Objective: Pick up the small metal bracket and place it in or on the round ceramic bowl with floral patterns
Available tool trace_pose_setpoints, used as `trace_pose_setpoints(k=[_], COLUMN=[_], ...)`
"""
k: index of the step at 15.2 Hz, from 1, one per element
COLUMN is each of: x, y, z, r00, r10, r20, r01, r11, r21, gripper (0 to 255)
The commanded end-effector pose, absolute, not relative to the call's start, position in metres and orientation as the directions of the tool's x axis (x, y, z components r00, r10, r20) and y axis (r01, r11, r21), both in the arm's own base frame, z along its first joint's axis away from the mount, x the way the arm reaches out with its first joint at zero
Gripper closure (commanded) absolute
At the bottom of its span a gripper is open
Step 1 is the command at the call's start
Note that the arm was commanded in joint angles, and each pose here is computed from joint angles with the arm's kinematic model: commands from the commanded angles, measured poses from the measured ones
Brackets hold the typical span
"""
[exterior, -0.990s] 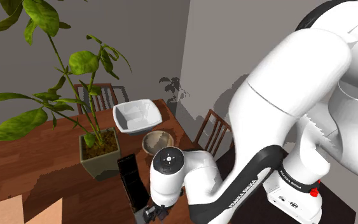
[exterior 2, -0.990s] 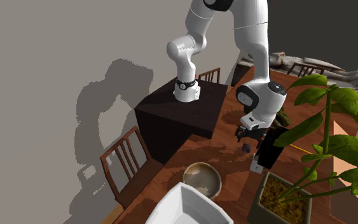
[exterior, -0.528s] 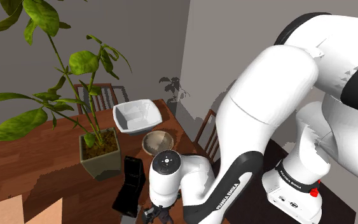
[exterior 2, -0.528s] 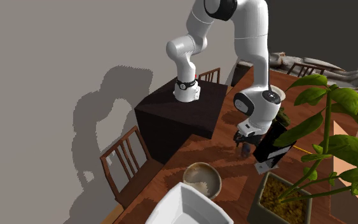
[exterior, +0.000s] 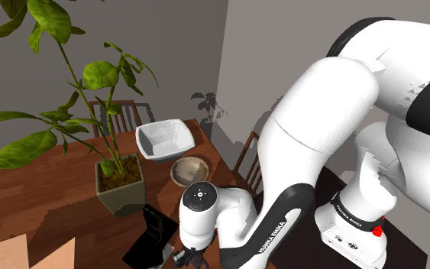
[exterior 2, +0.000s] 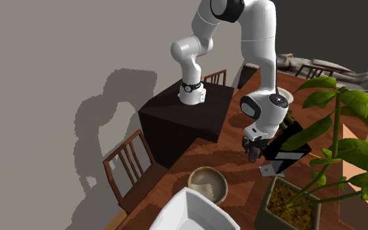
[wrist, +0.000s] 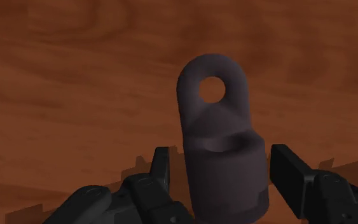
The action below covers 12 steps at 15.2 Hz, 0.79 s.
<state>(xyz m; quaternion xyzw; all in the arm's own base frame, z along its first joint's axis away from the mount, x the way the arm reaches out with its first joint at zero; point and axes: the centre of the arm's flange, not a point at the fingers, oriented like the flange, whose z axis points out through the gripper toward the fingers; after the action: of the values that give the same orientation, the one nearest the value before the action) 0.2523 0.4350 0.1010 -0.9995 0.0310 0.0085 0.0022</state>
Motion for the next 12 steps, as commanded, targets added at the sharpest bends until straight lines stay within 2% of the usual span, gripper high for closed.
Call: trace_pose_setpoints(k=[1, 12], x=[0.252, 0.252], y=[0.435, 0.435], z=[0.101, 0.117], r00=[0.998, 0.998], r10=[-0.062, -0.062], r20=[-0.017, -0.017], r01=[-0.062, -0.062], r11=[-0.998, -0.998], r21=[-0.004, -0.004], gripper=[255, 255])
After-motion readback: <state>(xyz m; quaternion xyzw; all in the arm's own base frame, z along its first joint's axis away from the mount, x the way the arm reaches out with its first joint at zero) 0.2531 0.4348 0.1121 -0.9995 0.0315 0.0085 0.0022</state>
